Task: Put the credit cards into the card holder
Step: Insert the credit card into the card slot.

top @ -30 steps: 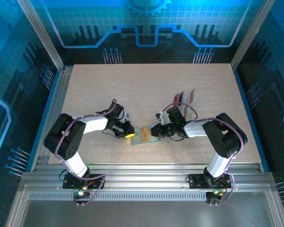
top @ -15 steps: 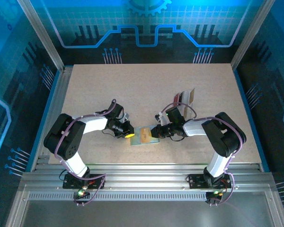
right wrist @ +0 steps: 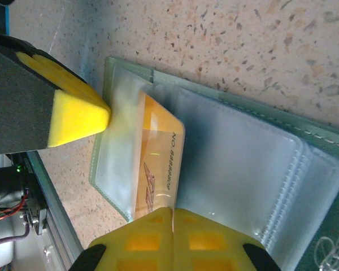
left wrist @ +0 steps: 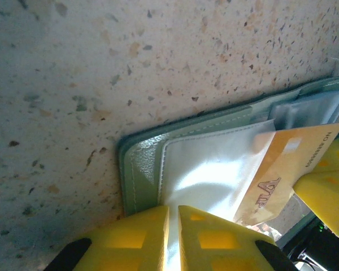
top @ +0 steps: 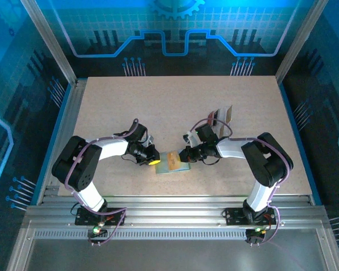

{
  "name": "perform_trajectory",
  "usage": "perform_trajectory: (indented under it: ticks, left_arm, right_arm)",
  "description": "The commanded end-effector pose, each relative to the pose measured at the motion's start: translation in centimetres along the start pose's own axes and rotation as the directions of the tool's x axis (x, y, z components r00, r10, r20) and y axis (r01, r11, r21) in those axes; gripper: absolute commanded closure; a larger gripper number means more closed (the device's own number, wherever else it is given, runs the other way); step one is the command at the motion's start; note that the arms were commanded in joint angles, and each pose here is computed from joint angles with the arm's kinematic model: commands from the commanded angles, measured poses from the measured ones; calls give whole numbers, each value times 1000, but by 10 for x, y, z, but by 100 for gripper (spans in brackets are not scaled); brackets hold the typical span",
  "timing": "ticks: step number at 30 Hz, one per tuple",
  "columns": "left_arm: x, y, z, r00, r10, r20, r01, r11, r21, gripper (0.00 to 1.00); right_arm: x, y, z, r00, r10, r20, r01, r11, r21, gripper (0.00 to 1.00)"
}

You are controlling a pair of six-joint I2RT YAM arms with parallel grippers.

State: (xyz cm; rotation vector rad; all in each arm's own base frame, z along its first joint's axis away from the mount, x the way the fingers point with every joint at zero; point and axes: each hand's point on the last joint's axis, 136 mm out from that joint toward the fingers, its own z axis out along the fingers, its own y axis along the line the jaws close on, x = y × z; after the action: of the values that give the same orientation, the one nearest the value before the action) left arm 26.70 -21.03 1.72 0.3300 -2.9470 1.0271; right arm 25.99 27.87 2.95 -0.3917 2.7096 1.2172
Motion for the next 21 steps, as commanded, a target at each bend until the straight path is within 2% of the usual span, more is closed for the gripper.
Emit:
perform_trajectory:
  ticks: [1,21]
  left_arm:
    - [-3,1,-5,1000,-1,17,1,1000,-18,87]
    - [2,10,2,1000,-20,15,20,1000,-12,87]
  right_arm:
    - [12,-1,8,998,5,-66,-4,1000,12,100]
    - [5,27,19,997,37,-69,-41,998,-54,100]
